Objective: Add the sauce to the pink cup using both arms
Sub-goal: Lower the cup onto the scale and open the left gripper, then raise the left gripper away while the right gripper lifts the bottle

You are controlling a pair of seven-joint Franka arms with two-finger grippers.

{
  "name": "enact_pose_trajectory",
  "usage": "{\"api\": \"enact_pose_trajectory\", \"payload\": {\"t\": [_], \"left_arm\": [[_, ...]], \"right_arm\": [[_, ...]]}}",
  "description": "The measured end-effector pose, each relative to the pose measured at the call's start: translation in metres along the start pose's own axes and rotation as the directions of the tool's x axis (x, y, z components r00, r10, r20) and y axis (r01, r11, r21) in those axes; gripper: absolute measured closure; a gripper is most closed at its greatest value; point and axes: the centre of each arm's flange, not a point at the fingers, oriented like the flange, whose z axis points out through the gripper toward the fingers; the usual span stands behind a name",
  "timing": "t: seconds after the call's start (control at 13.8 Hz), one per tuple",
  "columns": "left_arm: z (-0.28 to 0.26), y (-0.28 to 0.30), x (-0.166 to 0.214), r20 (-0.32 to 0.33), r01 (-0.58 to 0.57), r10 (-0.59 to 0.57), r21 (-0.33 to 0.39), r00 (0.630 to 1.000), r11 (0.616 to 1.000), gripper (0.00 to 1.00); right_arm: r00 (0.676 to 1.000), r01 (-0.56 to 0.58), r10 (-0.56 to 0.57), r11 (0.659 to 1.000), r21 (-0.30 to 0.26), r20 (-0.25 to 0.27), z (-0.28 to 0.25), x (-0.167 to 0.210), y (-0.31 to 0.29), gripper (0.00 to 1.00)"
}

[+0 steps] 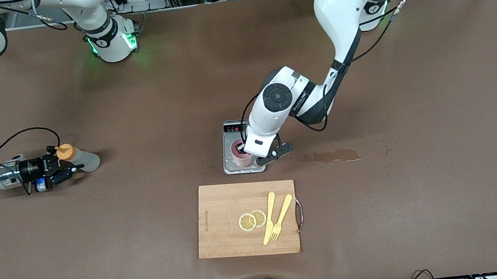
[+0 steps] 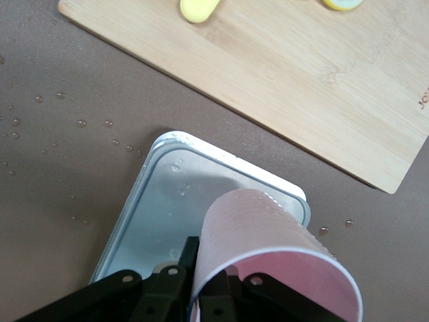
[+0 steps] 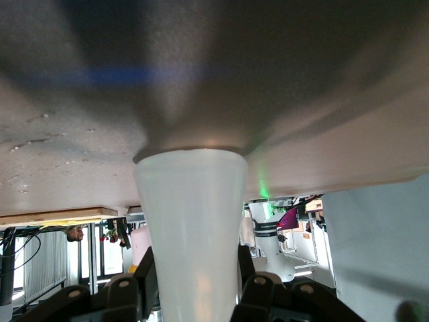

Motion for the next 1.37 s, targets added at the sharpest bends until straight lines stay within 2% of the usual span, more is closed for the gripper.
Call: {"api": "enact_pose_trajectory", "payload": {"t": [0.14,0.51,0.58,0.72,0.87,1.16,1.3,1.37], "left_arm": [[-0.003,0.002,0.001,-0.007,-0.005,0.005,-0.004,1.000,1.000,0.81],[-0.007,0.005,0.002,-0.024,-0.024,0.024,-0.004,0.999,1.000,0.28],[-0.009,0.005,0.002,-0.023,-0.024,0.024,0.000,0.999,1.000,0.19],[-0.017,0.003,0.001,-0.004,-0.033,0.034,0.058,0.999,0.998,0.01],[-0.039,0.001,0.002,0.009,-0.033,0.032,0.100,0.999,0.994,0.00],[-0.102,-0.008,0.025,0.005,0.002,-0.003,0.126,1.000,0.992,0.00],[-0.135,-0.017,0.037,0.025,-0.025,0.022,0.134,0.999,0.991,0.00],[-0.150,-0.024,0.044,0.049,-0.062,0.056,0.136,0.997,0.989,0.00]], "right_arm": [[1.000,0.001,-0.001,1.000,0.000,-0.001,0.000,0.000,0.000,0.50],[0.999,0.026,-0.026,1.000,-0.005,-0.029,-0.004,-0.013,-0.014,0.50],[0.999,0.029,-0.030,1.000,-0.008,-0.042,-0.006,-0.022,-0.019,0.52],[0.997,0.023,-0.023,1.000,-0.011,-0.071,-0.011,-0.043,-0.029,0.60],[0.995,0.023,-0.024,1.000,-0.013,-0.095,-0.015,-0.061,-0.035,0.61],[0.990,-0.007,0.003,1.000,-0.031,-0.139,-0.011,-0.097,-0.051,0.63],[0.981,-0.028,0.019,0.999,-0.045,-0.191,-0.004,-0.124,-0.065,0.63],[0.971,-0.040,0.027,0.998,-0.052,-0.236,0.000,-0.142,-0.073,0.63]]}}
